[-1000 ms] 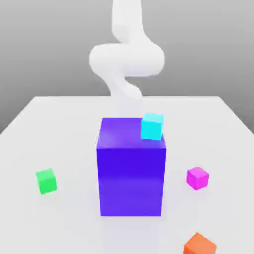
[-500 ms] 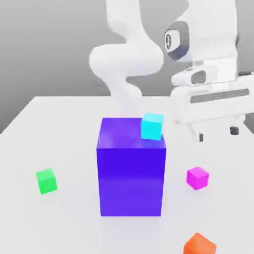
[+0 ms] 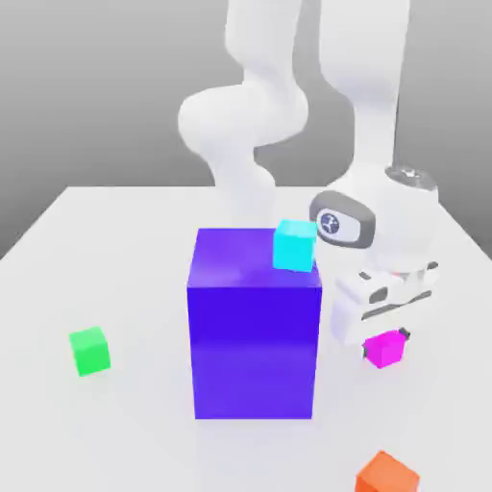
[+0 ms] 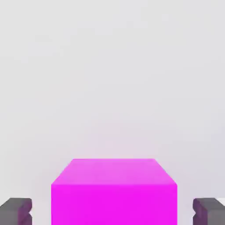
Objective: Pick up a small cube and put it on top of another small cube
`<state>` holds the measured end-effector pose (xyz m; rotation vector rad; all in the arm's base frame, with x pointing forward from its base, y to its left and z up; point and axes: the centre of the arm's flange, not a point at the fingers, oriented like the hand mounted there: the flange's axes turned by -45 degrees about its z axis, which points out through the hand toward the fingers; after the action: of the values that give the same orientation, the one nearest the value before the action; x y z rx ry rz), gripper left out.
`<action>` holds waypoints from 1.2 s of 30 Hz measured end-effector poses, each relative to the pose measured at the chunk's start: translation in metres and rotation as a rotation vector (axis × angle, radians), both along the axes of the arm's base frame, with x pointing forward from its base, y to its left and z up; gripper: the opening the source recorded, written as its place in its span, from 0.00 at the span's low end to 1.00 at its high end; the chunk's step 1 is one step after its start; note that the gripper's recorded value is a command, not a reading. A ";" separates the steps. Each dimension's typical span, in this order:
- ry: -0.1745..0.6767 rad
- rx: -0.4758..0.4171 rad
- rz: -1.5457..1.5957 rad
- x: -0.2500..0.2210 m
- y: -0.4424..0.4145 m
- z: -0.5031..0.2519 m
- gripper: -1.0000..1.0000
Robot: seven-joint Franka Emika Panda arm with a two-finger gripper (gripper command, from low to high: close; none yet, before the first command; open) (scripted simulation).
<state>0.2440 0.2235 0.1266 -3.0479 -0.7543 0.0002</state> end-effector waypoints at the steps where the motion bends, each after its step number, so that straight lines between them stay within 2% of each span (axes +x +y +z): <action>1: 0.000 0.000 0.000 0.000 0.000 0.000 0.00; 4: -0.002 0.000 0.000 0.000 0.000 0.001 0.00; 12: -0.003 -0.003 0.011 -0.001 0.003 0.059 0.00; 15: -0.022 0.015 0.073 0.015 0.027 0.069 0.00; 25: -0.108 0.051 -0.057 0.161 -0.009 0.091 0.00; 33: -0.194 0.058 -0.164 0.268 -0.084 0.112 0.00; 36: -0.188 0.029 -0.312 0.275 -0.155 0.116 0.00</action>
<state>0.5189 0.0685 0.2427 -3.1309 -0.2702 -0.2982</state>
